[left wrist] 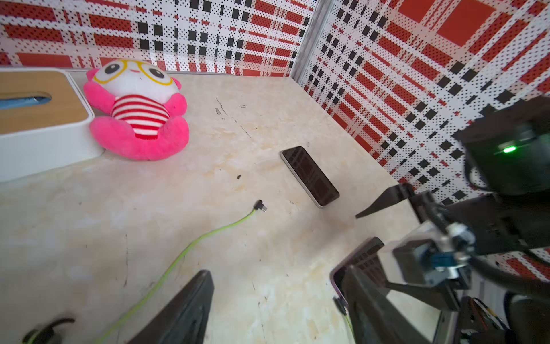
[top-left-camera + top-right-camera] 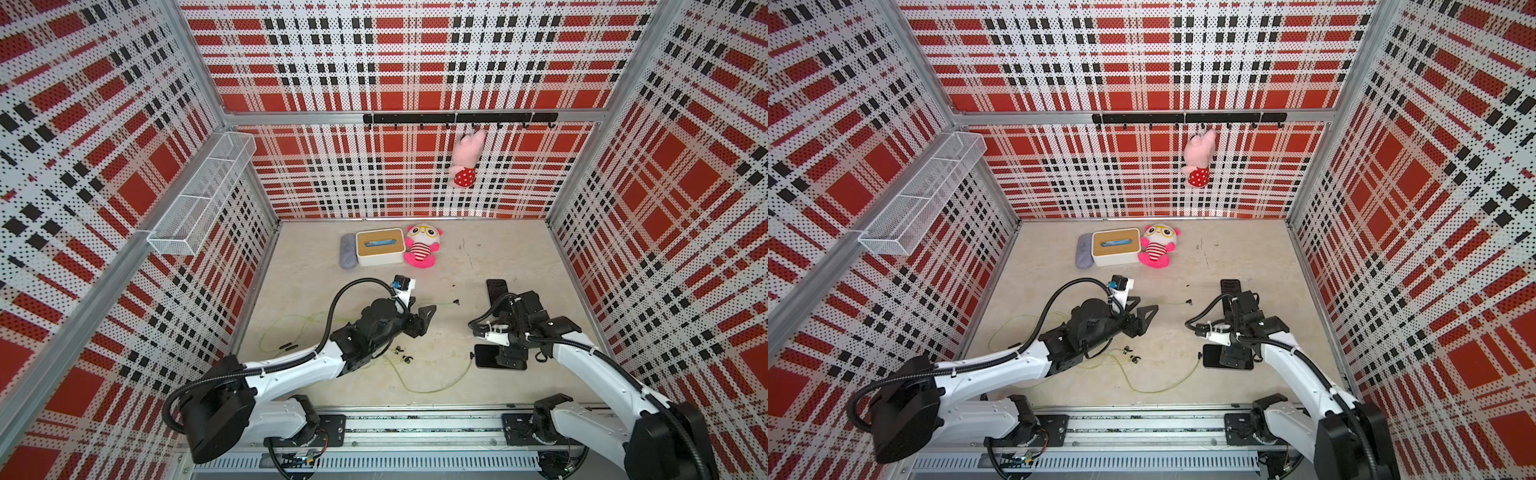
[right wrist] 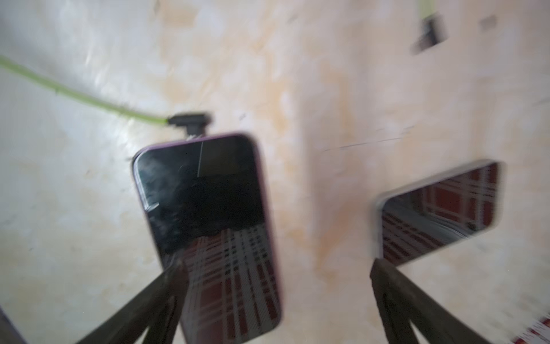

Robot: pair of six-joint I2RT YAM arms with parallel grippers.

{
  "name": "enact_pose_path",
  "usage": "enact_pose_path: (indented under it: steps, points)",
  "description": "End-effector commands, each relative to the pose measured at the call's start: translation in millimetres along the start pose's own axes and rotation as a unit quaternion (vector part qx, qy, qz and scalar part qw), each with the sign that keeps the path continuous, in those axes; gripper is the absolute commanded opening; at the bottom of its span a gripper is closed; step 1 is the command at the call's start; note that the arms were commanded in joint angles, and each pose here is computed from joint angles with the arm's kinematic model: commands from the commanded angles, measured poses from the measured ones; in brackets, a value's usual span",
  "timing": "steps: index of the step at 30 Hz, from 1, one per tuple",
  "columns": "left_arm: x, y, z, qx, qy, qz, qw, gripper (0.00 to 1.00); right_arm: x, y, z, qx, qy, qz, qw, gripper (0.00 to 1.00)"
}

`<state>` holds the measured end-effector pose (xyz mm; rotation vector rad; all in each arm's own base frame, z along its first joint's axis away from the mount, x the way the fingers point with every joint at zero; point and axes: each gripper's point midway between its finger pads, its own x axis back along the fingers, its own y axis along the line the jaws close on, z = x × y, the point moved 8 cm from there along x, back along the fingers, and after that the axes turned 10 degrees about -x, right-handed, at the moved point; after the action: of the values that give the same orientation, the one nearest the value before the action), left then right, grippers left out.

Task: Plug wired earphones into phones
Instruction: Place the phone at the center of the board, then pick up the wired earphone from the center of the board.

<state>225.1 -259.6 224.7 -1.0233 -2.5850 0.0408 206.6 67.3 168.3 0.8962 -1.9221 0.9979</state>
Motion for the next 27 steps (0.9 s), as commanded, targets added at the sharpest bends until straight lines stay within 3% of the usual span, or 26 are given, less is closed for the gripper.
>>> enact_pose_path:
  steps: [1,3,5,7,8,9,12,14,17,20,25,27]
  points:
    - [-26,9,-3,-0.065,0.06,-0.018,0.996,0.71,46,-43,-48,-0.168,-0.149,0.091,0.97,1.0]
    - [-47,9,-7,-0.094,0.084,-0.004,0.992,0.68,68,-64,-65,-0.287,-0.212,0.119,0.927,1.0]
    - [-67,11,-10,-0.126,0.11,0.003,0.986,0.67,83,-76,-72,-0.35,-0.219,0.127,0.902,1.0]
    - [-87,12,-14,-0.164,0.142,-0.003,0.976,0.64,88,-87,-67,-0.44,-0.214,0.166,0.856,1.0]
    - [-99,13,-14,-0.187,0.165,-0.006,0.968,0.63,88,-91,-59,-0.492,-0.208,0.196,0.822,1.0]
    - [-110,14,-14,-0.212,0.189,-0.004,0.959,0.6,86,-93,-51,-0.538,-0.206,0.211,0.79,1.0]
    - [-140,13,-7,-0.285,0.265,-0.005,0.921,0.52,78,-94,-26,-0.632,-0.208,0.201,0.719,1.0]
    - [-157,10,0,-0.335,0.309,0.003,0.89,0.47,70,-94,-14,-0.67,-0.205,0.18,0.69,1.0]
    - [-179,4,11,-0.388,0.356,-0.004,0.85,0.44,52,-89,-5,-0.696,-0.18,0.162,0.676,1.0]
    - [-201,2,18,-0.409,0.377,0.011,0.831,0.36,40,-82,3,-0.706,-0.164,0.162,0.669,1.0]
    - [-216,-3,42,-0.469,0.406,0.035,0.783,0.35,37,-72,13,-0.705,-0.172,0.176,0.665,0.97]
    - [-220,0,44,-0.474,0.409,0.037,0.779,0.35,39,-68,15,-0.704,-0.182,0.177,0.663,0.96]
